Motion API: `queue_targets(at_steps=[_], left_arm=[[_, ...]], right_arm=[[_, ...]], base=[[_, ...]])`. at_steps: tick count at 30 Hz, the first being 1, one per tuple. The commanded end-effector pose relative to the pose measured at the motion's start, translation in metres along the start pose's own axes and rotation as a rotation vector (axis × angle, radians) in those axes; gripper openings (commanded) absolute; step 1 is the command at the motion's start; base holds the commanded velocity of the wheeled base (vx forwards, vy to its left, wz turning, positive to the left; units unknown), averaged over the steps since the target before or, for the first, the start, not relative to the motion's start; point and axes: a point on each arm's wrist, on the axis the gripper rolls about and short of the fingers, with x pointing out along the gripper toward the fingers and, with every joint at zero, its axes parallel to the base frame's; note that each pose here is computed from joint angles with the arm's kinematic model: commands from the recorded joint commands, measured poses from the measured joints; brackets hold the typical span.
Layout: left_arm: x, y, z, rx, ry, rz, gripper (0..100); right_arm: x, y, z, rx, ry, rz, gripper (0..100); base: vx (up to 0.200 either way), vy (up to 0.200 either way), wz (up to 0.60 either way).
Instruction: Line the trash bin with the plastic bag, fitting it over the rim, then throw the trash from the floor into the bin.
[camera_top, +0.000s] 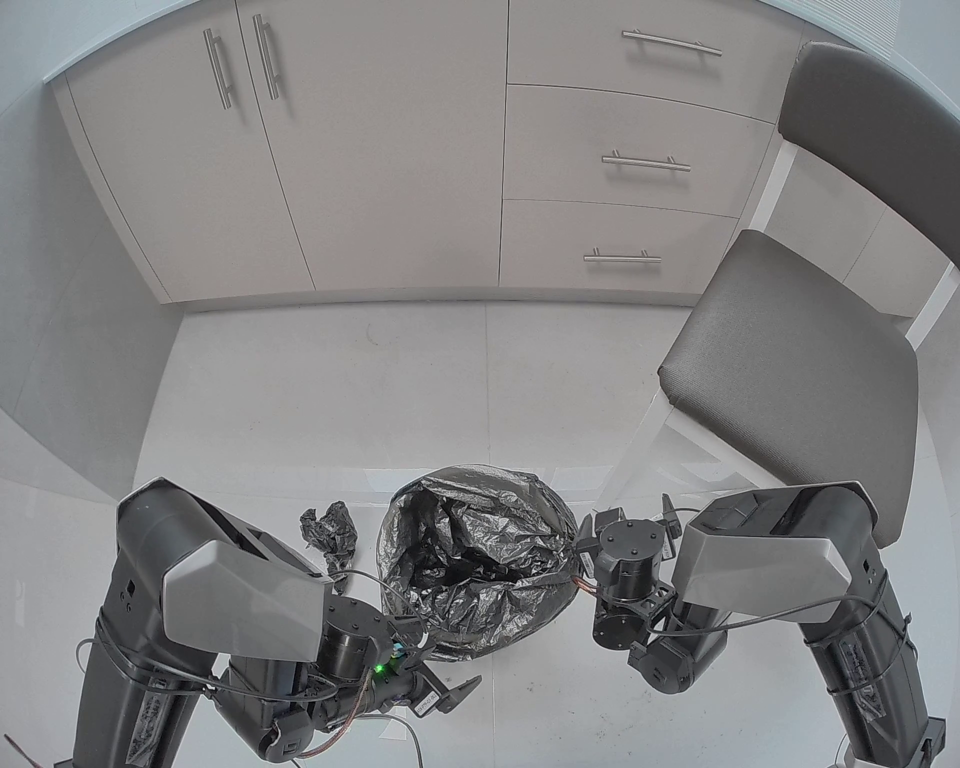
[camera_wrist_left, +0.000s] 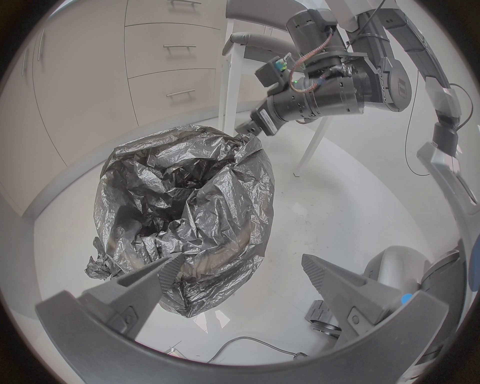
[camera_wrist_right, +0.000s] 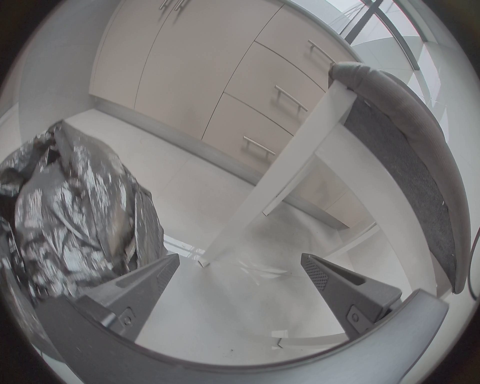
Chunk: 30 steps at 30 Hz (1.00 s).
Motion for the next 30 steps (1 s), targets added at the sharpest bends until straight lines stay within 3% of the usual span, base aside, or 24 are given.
queue_targets(at_steps=[1,30], left_arm=[[0.000,0.003,-0.003,-0.008,0.007,-0.003,100],[0.010,0.001,-0.005,0.006,0.002,0.007,100]], right_arm=[[0.000,0.005,0.010,0.043,-0.038,0.000,100],[0.019,0.025,-0.020,0.022,-0.018,-0.009,100]], base=[[0.000,0.000,0.00],[0.000,0.000,0.00]])
